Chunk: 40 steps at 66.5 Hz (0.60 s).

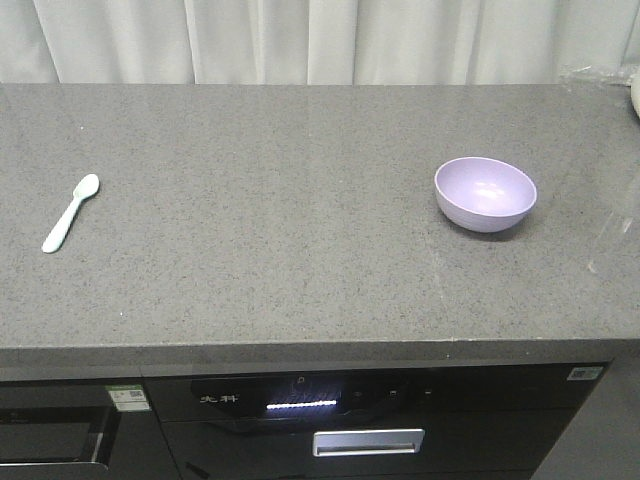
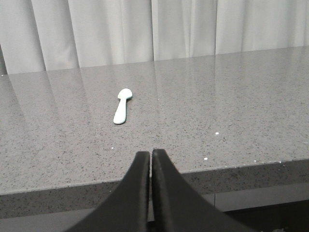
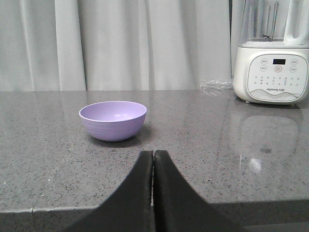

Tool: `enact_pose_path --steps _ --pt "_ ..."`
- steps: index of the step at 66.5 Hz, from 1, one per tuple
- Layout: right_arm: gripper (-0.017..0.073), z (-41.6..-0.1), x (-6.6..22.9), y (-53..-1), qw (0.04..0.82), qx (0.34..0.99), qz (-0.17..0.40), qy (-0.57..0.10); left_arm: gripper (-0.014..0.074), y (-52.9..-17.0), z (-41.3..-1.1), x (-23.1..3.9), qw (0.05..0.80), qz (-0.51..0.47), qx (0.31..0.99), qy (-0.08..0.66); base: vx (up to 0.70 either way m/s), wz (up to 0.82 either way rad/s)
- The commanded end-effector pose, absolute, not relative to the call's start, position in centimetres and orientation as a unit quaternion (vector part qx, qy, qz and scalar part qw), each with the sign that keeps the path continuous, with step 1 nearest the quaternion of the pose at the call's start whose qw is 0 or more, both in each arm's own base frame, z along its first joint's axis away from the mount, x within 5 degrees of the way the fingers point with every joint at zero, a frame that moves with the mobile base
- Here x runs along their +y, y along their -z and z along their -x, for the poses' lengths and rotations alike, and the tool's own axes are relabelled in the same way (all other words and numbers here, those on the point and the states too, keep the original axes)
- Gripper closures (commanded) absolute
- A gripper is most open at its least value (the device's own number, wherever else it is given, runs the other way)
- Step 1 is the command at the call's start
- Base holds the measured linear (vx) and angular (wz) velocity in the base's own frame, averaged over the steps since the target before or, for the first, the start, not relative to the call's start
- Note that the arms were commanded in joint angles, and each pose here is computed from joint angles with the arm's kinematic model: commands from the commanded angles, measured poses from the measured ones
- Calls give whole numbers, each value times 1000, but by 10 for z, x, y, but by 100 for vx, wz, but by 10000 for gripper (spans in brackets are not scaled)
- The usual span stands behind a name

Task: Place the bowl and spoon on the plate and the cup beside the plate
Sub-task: 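Drive the base closer until the counter fills the view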

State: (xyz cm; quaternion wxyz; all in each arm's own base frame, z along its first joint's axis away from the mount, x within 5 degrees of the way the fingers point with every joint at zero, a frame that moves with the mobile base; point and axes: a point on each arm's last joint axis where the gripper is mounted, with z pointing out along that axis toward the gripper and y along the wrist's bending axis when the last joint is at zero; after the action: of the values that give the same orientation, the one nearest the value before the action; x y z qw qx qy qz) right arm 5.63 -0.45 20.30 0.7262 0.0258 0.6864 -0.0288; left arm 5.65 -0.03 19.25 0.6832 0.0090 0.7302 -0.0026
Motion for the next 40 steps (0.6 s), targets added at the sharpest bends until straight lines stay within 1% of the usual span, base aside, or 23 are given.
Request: enact_pose_path --steps 1,40 --pt "566 -55 -3 -209 753 657 -16 31 600 -201 -57 -1 710 -9 704 10 6 1" --pt "566 -55 -3 -209 753 657 -16 31 600 -201 -57 -1 710 -9 704 10 6 1"
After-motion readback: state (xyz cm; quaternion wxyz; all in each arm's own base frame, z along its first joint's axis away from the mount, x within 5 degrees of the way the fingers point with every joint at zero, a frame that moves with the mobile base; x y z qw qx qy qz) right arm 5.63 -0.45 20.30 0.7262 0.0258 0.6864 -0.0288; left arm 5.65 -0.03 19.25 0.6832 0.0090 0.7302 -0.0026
